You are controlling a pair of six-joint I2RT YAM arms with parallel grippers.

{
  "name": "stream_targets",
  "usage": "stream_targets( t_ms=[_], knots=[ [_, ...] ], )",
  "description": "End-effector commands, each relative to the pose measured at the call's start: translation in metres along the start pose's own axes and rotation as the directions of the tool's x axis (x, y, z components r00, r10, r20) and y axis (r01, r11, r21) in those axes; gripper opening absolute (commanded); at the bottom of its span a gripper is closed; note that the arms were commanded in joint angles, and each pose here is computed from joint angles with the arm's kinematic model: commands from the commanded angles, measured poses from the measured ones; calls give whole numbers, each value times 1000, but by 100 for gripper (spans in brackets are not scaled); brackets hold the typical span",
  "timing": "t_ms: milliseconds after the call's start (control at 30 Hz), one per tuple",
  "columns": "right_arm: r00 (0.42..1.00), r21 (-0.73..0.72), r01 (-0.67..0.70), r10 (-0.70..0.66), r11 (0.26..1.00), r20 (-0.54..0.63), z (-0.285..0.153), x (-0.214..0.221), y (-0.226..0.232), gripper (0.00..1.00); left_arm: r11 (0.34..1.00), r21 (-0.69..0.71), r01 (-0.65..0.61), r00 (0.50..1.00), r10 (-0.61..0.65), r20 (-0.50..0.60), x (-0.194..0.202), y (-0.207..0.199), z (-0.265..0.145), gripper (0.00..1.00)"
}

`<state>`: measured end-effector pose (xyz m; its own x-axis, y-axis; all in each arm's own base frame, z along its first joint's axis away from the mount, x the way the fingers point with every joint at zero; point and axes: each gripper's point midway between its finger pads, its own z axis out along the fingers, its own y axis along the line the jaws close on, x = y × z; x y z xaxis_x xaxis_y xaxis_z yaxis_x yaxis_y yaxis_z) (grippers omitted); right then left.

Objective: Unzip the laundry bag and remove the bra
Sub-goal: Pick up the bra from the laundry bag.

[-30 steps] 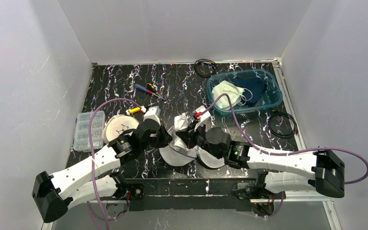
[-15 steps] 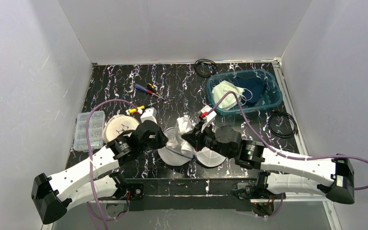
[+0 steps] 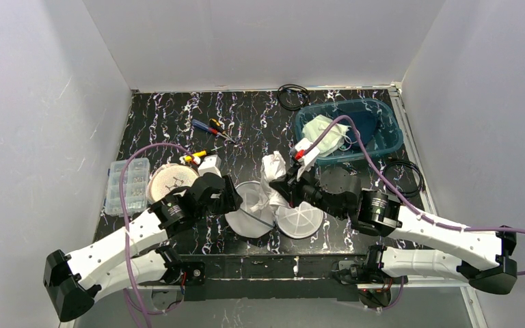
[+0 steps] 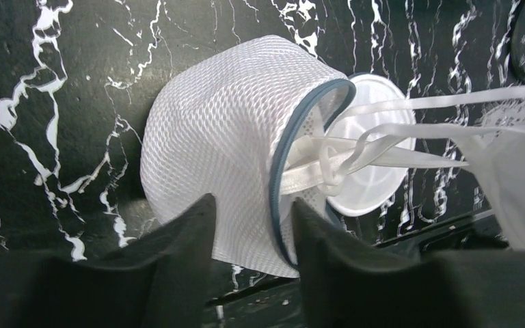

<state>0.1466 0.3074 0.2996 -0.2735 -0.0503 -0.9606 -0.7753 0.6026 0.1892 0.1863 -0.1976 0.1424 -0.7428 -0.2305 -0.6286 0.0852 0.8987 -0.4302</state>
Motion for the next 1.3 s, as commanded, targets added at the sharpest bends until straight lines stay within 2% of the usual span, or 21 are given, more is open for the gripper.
stream_targets(
  t_ms=[0,67,167,300,500,767,933,1167,1200,1267],
  knots=[
    [995,13,100,-99,995,-22,-7,-10,-5,1,1000,14,12,1000,-12,17,-10,-4,-14,55],
    [987,3,151,-151,988,-46,-8,-7,-6,1,999,26,29,999,-29,25,-17,-9,-24,69],
    [967,-19,246,-247,969,-58,-8,-4,-8,1,996,46,78,996,-80,45,-32,-17,-44,81],
    [924,-36,378,-379,925,-49,-6,-5,-11,1,981,117,157,985,-164,51,-55,-41,-72,88],
    [825,-55,563,-565,824,-15,-5,-11,-13,1,927,291,238,970,-239,-33,-80,-101,-101,98],
    [776,-76,627,-630,775,-26,3,-11,-7,1,895,345,282,955,-228,-189,-74,-148,-79,98],
    [758,-85,648,-652,757,-33,8,-9,-5,1,908,311,281,953,-226,-202,-70,-149,-58,98],
    [753,-98,652,-657,752,-26,9,-10,1,1,929,256,269,952,-216,-215,-63,-141,-34,74],
    [753,-101,653,-658,751,-28,9,-9,1,1,929,250,273,950,-220,-219,-62,-139,-29,69],
    [752,-111,652,-658,750,-32,9,-8,3,1,925,255,282,946,-223,-235,-58,-140,-23,52]
  ],
)
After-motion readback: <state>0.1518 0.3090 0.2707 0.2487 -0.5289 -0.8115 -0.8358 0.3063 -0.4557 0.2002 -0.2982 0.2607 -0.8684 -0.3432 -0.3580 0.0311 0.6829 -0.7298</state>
